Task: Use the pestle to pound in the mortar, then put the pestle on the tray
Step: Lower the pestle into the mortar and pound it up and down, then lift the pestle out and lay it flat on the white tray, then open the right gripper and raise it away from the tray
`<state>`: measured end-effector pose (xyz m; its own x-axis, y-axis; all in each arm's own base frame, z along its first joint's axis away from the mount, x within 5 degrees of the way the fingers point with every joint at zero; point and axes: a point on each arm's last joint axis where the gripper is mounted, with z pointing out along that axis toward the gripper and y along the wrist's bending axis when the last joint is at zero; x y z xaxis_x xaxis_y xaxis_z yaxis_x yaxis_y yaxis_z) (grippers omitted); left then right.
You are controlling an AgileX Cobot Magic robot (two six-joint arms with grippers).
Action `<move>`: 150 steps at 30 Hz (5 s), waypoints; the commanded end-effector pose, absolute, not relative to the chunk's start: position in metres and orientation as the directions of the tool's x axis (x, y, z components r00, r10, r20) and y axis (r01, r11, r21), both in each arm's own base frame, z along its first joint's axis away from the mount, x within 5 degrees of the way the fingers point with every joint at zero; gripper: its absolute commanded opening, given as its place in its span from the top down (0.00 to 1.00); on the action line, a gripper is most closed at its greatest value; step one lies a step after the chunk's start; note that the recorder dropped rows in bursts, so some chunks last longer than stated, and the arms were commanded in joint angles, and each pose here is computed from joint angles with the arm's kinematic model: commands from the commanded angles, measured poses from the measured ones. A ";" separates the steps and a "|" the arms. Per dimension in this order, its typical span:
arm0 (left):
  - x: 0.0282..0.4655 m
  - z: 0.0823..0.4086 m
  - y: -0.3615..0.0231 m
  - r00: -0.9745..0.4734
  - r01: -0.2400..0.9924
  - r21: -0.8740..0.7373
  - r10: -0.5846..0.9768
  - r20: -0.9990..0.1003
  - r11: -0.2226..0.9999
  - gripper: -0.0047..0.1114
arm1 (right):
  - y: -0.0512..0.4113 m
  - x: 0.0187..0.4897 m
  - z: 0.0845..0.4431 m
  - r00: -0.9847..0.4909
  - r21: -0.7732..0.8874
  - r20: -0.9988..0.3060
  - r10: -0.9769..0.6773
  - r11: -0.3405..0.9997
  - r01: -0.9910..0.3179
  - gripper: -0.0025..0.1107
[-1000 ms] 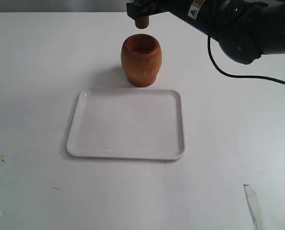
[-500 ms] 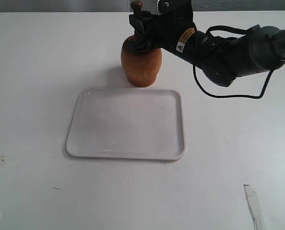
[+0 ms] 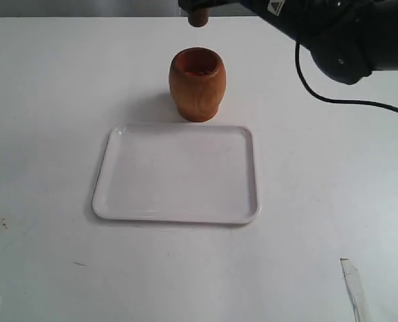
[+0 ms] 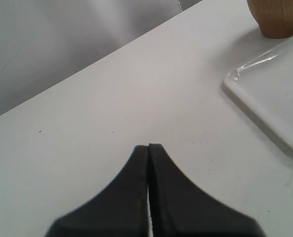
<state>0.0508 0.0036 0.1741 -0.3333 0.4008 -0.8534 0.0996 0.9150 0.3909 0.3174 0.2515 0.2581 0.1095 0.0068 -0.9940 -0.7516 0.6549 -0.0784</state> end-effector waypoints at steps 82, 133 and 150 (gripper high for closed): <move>0.051 0.174 0.003 -0.328 0.103 0.378 0.390 -0.861 0.920 0.96 | 0.258 0.211 0.294 0.008 -0.110 -0.905 -0.426 0.214 -0.971 0.98; 0.051 0.174 0.003 -0.328 0.103 0.378 0.390 -0.861 0.920 0.96 | 0.337 0.245 0.183 0.071 -0.318 -0.081 -0.994 -0.042 -0.947 0.31; 0.051 0.174 0.003 -0.328 0.103 0.378 0.390 -0.861 0.920 0.96 | 0.292 0.235 0.332 -0.142 -0.522 -0.484 -0.863 0.415 -0.745 0.42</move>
<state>0.0508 0.0036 0.1741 -0.3333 0.4008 -0.8534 0.0996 0.9150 0.3909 0.2425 0.3010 0.3056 -0.1438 -0.9028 -0.4053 -0.7586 0.3635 -0.5406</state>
